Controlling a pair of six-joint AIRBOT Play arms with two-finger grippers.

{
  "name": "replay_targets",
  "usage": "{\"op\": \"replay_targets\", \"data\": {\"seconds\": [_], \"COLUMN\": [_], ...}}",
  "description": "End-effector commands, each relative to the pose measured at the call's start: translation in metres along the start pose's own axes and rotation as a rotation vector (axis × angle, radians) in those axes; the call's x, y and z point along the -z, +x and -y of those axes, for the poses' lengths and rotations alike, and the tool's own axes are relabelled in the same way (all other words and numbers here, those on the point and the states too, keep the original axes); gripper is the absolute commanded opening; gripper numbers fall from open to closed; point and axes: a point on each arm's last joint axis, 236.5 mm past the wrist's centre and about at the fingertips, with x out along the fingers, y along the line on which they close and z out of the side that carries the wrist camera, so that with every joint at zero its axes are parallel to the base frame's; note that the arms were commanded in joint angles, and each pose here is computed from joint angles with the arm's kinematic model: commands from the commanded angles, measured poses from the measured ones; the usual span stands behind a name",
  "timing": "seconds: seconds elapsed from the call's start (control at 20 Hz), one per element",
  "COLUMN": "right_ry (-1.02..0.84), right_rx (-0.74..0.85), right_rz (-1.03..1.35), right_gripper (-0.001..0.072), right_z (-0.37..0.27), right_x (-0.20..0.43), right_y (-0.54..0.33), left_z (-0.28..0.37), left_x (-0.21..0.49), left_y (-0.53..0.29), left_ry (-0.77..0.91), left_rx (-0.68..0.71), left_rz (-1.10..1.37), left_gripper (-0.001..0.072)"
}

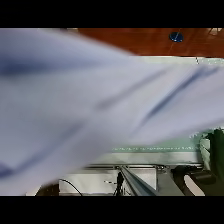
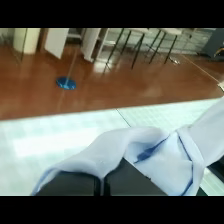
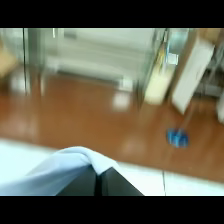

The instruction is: Fold the shirts.

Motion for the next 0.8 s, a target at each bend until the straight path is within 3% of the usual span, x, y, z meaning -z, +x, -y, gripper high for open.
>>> {"op": "replay_targets", "data": {"seconds": [0.0, 0.1, 0.4, 0.75], "right_ry": [-0.023, -0.032, -0.095, -0.109], "right_rx": [-0.064, -0.126, -0.235, -0.259], "right_rz": [-0.313, -0.491, -1.022, -0.977], "right_gripper": [0.0026, 0.0026, 0.0027, 0.0027], "right_z": [-0.013, -0.028, -0.058, -0.081], "right_x": [0.065, 0.1, 0.254, 0.327], "right_y": [0.019, 0.055, 0.151, 0.286], "left_z": [-0.019, -0.056, -0.152, -0.281], "left_x": [0.061, 0.089, 0.194, 0.281], "left_y": [-0.004, 0.006, 0.064, 0.173], "left_ry": [-0.088, -0.128, -0.341, -0.434], "left_rx": [-0.075, -0.169, -0.275, -0.351], "left_rz": [-0.243, -0.369, -0.693, -0.664], "left_gripper": [0.0023, 0.0023, 0.0024, 0.0025]}}
